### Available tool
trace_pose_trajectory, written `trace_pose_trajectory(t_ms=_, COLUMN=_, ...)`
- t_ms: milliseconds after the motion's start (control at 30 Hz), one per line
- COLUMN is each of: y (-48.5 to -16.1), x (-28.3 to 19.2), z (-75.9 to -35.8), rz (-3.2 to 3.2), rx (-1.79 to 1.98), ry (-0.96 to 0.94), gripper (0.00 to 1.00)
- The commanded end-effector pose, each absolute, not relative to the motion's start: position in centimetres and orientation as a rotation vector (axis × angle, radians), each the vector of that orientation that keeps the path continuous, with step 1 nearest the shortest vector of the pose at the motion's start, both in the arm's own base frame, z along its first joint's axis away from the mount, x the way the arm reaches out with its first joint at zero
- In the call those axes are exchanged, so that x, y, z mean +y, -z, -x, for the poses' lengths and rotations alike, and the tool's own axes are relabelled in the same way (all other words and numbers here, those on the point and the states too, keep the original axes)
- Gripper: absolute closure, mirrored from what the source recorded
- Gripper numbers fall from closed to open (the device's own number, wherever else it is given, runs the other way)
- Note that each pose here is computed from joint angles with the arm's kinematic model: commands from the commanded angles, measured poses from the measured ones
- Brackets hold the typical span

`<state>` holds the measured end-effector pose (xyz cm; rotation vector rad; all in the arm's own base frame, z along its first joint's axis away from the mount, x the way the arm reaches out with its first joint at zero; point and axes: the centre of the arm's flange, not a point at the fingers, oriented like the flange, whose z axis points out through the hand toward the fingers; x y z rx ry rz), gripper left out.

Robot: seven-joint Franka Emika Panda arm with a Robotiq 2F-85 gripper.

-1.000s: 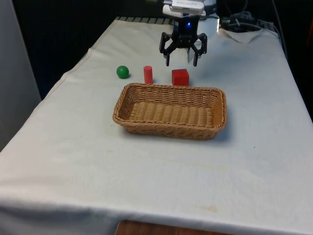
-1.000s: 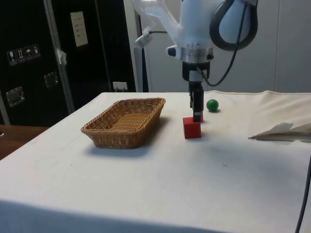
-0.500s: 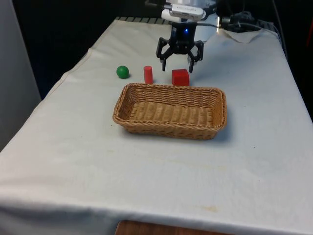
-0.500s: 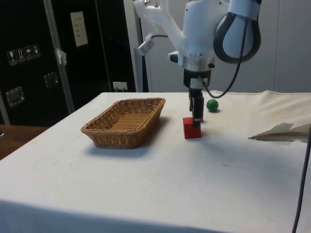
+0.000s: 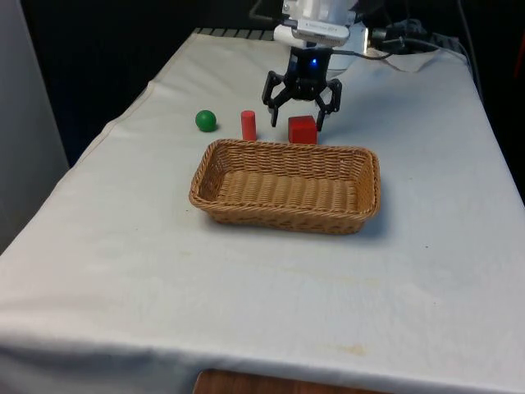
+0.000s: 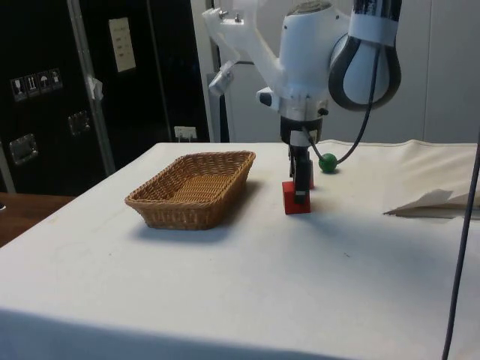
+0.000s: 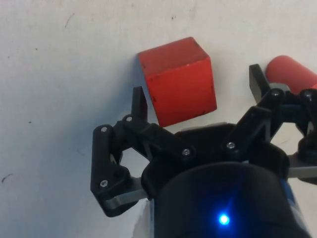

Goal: Pick up the object to the left of the cylinder and place it into the basket.

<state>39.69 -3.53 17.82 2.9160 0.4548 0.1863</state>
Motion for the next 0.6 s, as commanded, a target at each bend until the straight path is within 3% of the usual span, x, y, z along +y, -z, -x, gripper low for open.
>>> trace_pose_trajectory(t_ms=0, y=-17.70, x=-3.49, z=-39.75, rz=-2.915, rx=0.450, ry=-0.183, gripper=0.00)
trace_pose_trajectory(t_ms=567, y=-17.68, x=-3.72, z=-39.62, rz=-2.923, rx=0.409, ry=-0.184, gripper=0.00)
